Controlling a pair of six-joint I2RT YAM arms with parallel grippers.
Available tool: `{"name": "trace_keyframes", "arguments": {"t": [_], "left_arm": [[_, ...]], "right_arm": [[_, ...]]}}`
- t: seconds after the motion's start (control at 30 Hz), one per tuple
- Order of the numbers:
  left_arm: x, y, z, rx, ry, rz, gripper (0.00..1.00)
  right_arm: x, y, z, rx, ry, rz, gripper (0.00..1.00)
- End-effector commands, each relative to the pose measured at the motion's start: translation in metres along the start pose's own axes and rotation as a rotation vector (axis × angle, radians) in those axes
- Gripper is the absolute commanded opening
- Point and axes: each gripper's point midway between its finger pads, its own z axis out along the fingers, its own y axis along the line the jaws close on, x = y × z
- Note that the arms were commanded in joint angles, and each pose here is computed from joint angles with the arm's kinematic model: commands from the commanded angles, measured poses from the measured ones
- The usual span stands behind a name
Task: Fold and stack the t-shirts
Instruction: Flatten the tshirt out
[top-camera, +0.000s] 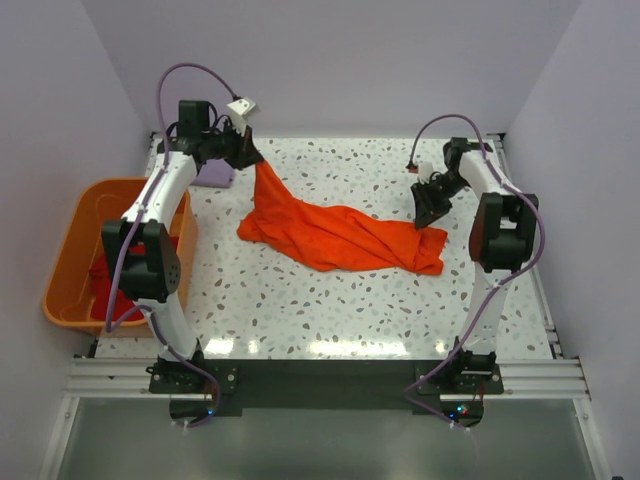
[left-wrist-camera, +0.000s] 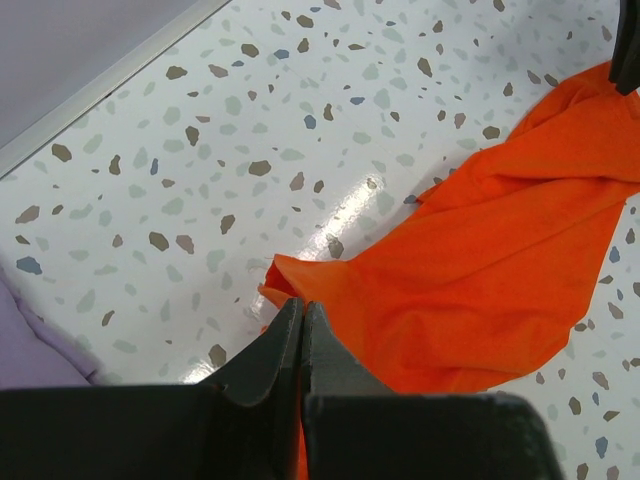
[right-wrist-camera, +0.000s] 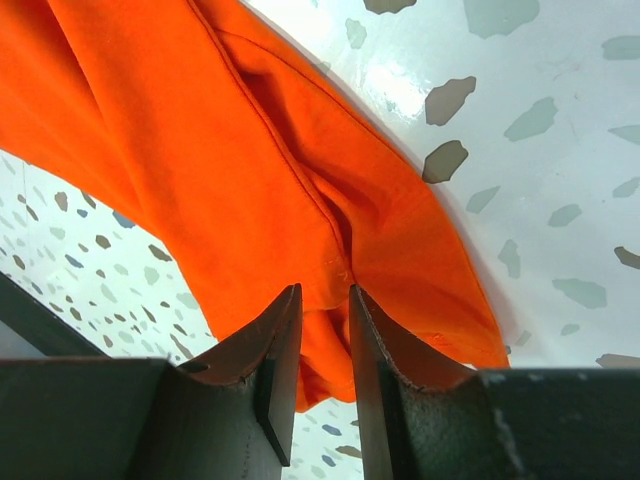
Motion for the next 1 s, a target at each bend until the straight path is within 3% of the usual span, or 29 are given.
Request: {"name": "trace_keyframes", "arguments": {"t": [0.0, 0.43, 0.97], "left_arm": [[-0.020, -0.003, -0.002, 0.000, -0.047, 0.051, 0.00], [-0.018, -0.002, 0.000, -0.001, -0.041, 0.048, 0.00], [-0.011, -0.006, 0.000, 0.005, -0.028, 0.041, 0.00]], "right_arm": [[-0.009, -0.005, -0.003, 0.025, -0.009, -0.011, 0.30], [0.007, 0.002, 0.014, -0.008, 0.047, -0.015, 0.27], [0.000, -0.015, 0.018, 0.064, 0.022, -0.026, 0.34]]}}
